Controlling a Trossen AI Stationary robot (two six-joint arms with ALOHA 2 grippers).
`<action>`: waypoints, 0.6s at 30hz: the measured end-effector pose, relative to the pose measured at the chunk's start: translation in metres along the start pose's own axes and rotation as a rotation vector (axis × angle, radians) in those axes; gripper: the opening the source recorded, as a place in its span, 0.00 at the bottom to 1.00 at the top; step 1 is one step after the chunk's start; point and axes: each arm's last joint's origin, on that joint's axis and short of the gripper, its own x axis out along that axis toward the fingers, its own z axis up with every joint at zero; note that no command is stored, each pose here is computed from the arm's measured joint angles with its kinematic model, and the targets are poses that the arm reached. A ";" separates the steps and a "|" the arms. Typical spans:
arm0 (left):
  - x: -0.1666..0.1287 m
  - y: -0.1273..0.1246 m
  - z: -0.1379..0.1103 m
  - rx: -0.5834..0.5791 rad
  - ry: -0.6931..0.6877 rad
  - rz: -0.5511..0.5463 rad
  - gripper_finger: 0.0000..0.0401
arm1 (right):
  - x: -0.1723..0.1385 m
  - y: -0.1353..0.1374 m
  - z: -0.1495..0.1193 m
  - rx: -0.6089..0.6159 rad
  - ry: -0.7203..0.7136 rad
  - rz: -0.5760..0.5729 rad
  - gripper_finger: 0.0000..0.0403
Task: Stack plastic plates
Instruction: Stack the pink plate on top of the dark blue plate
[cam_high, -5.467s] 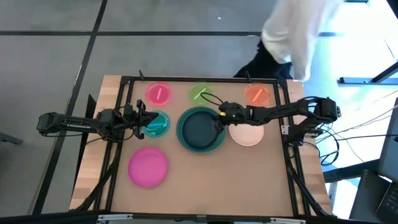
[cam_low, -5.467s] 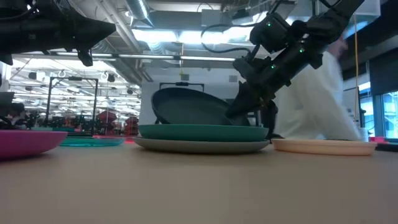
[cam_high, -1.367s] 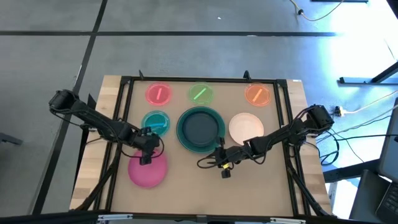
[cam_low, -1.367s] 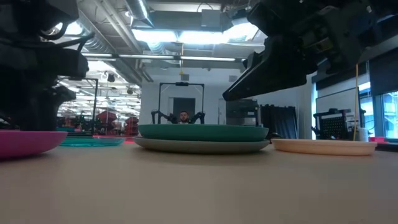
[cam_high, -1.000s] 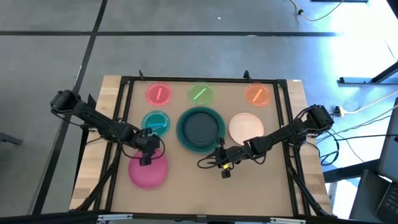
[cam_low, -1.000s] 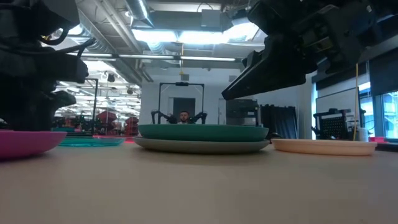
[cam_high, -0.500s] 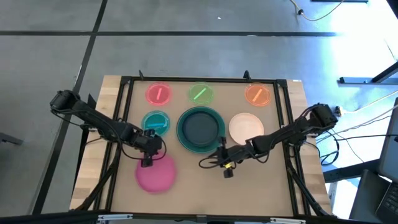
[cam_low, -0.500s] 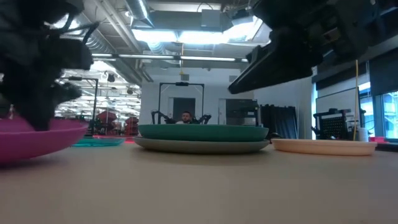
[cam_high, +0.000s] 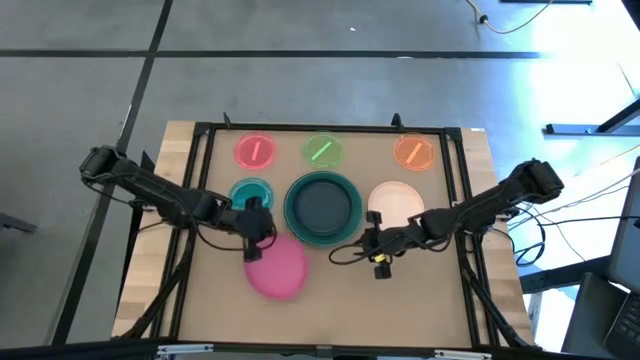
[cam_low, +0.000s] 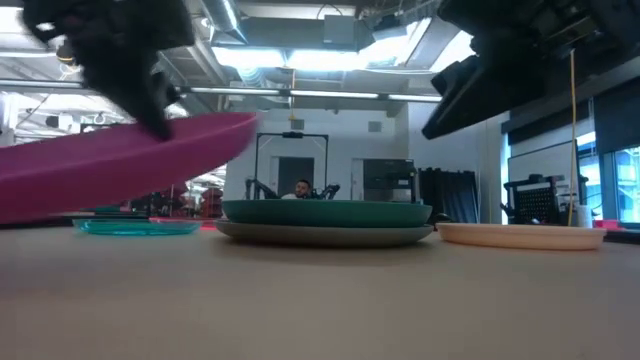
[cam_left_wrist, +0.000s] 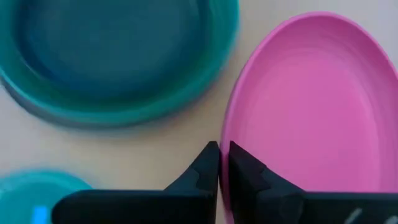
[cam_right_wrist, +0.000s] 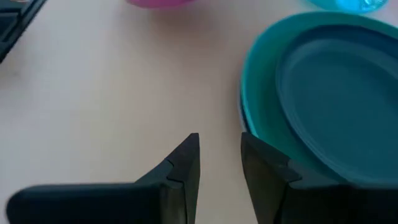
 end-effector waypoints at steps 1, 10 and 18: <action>0.000 0.002 0.004 -0.005 -0.036 0.015 0.03 | -0.002 0.000 0.000 0.007 0.004 0.000 0.26; 0.001 0.028 0.033 -0.143 -0.285 0.193 0.04 | -0.011 -0.003 -0.003 0.029 0.045 -0.008 0.26; 0.005 0.054 0.051 -0.243 -0.424 0.287 0.04 | -0.011 -0.004 -0.006 0.021 0.077 -0.052 0.26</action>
